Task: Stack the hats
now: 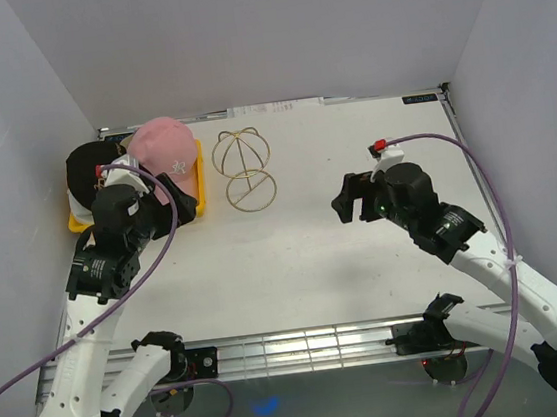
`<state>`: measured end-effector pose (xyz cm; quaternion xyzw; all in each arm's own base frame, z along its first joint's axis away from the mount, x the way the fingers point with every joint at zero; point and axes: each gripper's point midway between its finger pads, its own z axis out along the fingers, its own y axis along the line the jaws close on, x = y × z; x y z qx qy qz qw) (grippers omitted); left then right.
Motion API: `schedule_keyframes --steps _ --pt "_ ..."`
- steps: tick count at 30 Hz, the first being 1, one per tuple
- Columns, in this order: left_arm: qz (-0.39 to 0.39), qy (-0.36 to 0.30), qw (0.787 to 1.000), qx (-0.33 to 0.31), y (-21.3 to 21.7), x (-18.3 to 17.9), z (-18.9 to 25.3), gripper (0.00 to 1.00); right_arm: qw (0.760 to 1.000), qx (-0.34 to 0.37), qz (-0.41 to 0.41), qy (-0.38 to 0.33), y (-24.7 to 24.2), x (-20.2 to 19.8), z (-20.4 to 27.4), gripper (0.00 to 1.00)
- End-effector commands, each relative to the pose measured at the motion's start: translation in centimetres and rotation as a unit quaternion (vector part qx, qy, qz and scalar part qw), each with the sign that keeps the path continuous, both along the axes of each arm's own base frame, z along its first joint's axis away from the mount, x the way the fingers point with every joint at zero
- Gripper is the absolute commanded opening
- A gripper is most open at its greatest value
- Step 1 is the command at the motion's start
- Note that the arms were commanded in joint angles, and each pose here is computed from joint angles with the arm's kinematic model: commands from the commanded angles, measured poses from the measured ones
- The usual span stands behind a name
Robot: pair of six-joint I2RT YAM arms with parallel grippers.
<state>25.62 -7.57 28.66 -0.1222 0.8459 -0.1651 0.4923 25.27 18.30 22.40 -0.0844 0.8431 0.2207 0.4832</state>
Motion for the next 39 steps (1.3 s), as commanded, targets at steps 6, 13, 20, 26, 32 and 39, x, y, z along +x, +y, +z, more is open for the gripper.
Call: schedule_keyframes --steps 6,13,20,26,32,39 --pt "0.025 -0.004 1.000 -0.004 0.7 -0.3 0.4 0.98 1.000 -0.001 0.002 -0.006 -0.3 -0.3 -0.4 0.89" --pt "0.105 0.045 0.993 -0.010 2.5 -0.2 -1.4 0.98 1.000 -0.010 0.018 0.001 0.1 -0.4 -0.8 0.89" --pt "0.156 0.076 0.985 -0.014 3.8 2.9 -2.6 0.98 0.998 -0.004 0.054 0.028 1.6 -0.9 -1.9 0.89" --pt "0.189 0.082 0.975 -0.085 8.7 5.5 -3.0 0.97 0.996 -0.008 0.072 0.047 2.3 -1.0 -2.7 0.89" --pt "0.232 0.091 0.959 -0.137 12.6 5.3 -5.0 0.97 0.994 0.000 0.095 0.054 2.9 -1.7 -2.9 0.89" --pt "0.229 0.067 0.951 -0.195 15.7 6.2 -7.0 0.95 0.992 0.008 0.115 0.060 3.6 -2.0 -3.5 0.89"
